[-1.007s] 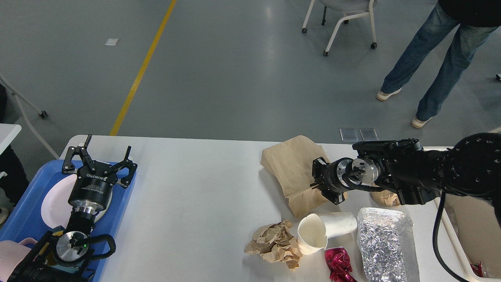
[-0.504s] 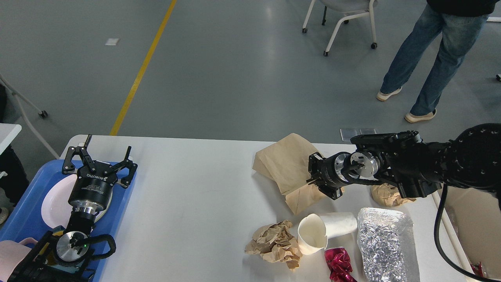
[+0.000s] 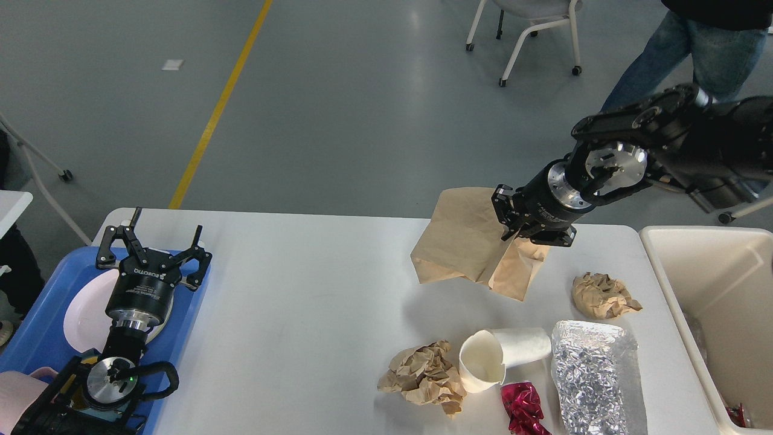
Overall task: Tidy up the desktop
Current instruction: 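Carry the paper bag to the white bin and release it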
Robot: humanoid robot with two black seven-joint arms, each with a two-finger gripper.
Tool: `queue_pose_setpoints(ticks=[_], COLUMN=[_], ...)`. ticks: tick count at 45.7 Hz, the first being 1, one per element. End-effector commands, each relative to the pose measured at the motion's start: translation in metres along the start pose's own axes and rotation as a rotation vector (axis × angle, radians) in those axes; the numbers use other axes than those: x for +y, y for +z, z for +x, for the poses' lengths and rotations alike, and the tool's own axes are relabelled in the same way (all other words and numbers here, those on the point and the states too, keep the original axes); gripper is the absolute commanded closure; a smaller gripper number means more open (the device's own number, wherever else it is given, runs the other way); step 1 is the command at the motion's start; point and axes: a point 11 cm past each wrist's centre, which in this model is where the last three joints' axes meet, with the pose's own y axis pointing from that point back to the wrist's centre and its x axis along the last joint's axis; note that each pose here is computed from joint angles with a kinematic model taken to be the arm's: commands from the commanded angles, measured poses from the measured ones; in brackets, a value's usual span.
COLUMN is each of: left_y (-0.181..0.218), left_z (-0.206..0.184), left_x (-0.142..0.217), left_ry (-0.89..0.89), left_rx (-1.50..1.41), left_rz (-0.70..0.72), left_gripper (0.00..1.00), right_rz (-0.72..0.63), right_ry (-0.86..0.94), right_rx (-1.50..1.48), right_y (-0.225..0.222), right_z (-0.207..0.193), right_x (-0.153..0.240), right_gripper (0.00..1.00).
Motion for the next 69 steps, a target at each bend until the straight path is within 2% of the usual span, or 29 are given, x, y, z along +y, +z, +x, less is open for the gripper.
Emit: queue_pose_setpoints(ticks=[1,11,20,28,35,39,52,57,69], left_y=[0.0,0.0,0.0,0.0,0.0,0.0,0.0,0.0,0.0], left_z=[0.0,0.0,0.0,0.001,0.001,0.001,0.001,0.001,0.001], left_x=[0.0,0.0,0.0,0.001,0.001,0.001,0.001,0.001,0.001], left_ry=[0.0,0.0,0.0,0.001,0.002,0.002,0.002,0.002,0.002], left_rx=[0.002,-0.001,0.0,-0.001,0.0,0.0,0.0,0.0,0.0], left_rz=[-0.001,0.0,-0.001,0.0,-0.001,-0.001,-0.001,-0.001,-0.001], left_gripper=[0.04,0.03,0.04,0.03,0.04,0.04,0.04,0.04,0.04], right_rz=[-0.058,-0.125,-0.161,-0.223,-0.28,-0.329,-0.366,-0.398,-0.428], right_ry=[0.014,0.0,0.034,0.116,0.239,0.285,0.418,0.437,0.497], right_rx=[0.177,0.292,0.25,0.152,0.002,-0.087,-0.395,-0.47,-0.588], right_y=[-0.011,-0.009,0.006,0.038,0.096,0.141,0.292,0.337,0.407], right_z=[-0.001,-0.01,0.0,0.025,0.056,0.069,0.107,0.104,0.082], right_x=[0.047,0.088,0.092,0.101,0.111,0.11,0.101,0.076,-0.01], right_gripper=[1.0,1.0,1.0,1.0,1.0,1.0,1.0,1.0,1.0])
